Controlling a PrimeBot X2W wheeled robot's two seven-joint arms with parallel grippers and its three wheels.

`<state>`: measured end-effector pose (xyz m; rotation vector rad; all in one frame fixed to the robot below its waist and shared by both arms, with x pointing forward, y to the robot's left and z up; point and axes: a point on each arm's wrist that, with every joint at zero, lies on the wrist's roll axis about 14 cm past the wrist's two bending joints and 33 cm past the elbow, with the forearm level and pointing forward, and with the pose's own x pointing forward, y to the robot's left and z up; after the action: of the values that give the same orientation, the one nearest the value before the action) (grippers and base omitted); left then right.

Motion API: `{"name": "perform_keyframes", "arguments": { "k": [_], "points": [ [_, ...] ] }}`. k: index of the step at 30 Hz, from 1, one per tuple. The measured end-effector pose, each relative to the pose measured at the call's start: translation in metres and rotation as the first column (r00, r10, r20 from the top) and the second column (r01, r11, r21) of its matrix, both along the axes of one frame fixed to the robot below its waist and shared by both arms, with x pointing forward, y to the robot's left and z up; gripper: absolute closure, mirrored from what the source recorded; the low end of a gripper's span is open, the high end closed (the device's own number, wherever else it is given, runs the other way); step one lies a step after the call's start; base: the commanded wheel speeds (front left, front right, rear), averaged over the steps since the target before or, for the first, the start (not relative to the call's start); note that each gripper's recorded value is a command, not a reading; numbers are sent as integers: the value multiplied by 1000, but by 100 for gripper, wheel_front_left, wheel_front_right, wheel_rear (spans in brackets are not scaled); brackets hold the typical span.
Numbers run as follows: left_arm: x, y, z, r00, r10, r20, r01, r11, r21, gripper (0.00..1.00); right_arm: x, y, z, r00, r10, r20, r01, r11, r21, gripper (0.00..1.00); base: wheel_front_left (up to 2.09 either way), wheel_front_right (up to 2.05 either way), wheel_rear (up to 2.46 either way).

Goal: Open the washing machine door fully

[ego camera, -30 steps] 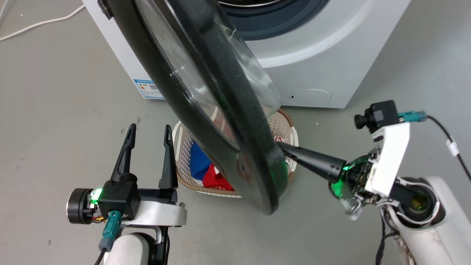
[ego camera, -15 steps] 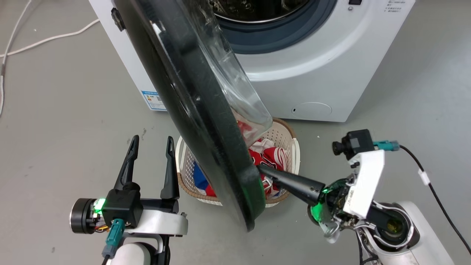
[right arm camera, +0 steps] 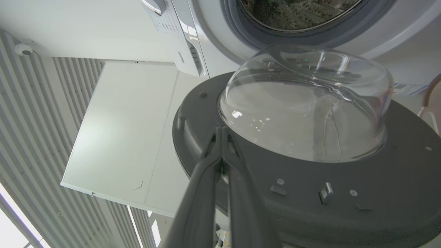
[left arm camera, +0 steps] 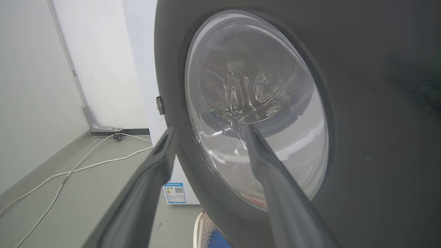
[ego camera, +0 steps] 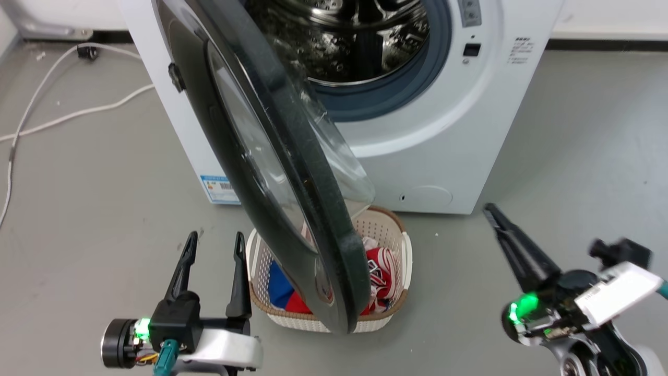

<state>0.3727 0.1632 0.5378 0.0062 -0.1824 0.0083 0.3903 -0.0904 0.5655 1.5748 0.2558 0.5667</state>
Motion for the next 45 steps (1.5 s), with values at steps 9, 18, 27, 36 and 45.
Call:
{"name": "perform_keyframes", "arguments": {
  "k": [9,18,27,36,45],
  "points": [
    [-16,-3,8,1000,-14,26,14,1000,8,0,-20,-64,13,883,-431,184,467,847,-254,100,0,0,0],
    [-19,-7,9,999,-28,30,28,1000,14,0,-36,-72,7,730,-310,609,683,355,-638,100,0,0,0],
    [-21,-7,10,999,-29,31,28,1000,13,0,-44,-79,2,696,-96,712,713,-25,-700,72,0,0,0],
    [-25,-3,6,1000,-9,22,9,1000,12,0,-49,-85,-10,719,-135,682,687,-9,-726,0,0,0,0],
    [-25,1,3,1000,5,12,-5,1000,13,0,-48,-90,-11,720,-147,678,684,-13,-729,0,0,0,0]
  ]
}}
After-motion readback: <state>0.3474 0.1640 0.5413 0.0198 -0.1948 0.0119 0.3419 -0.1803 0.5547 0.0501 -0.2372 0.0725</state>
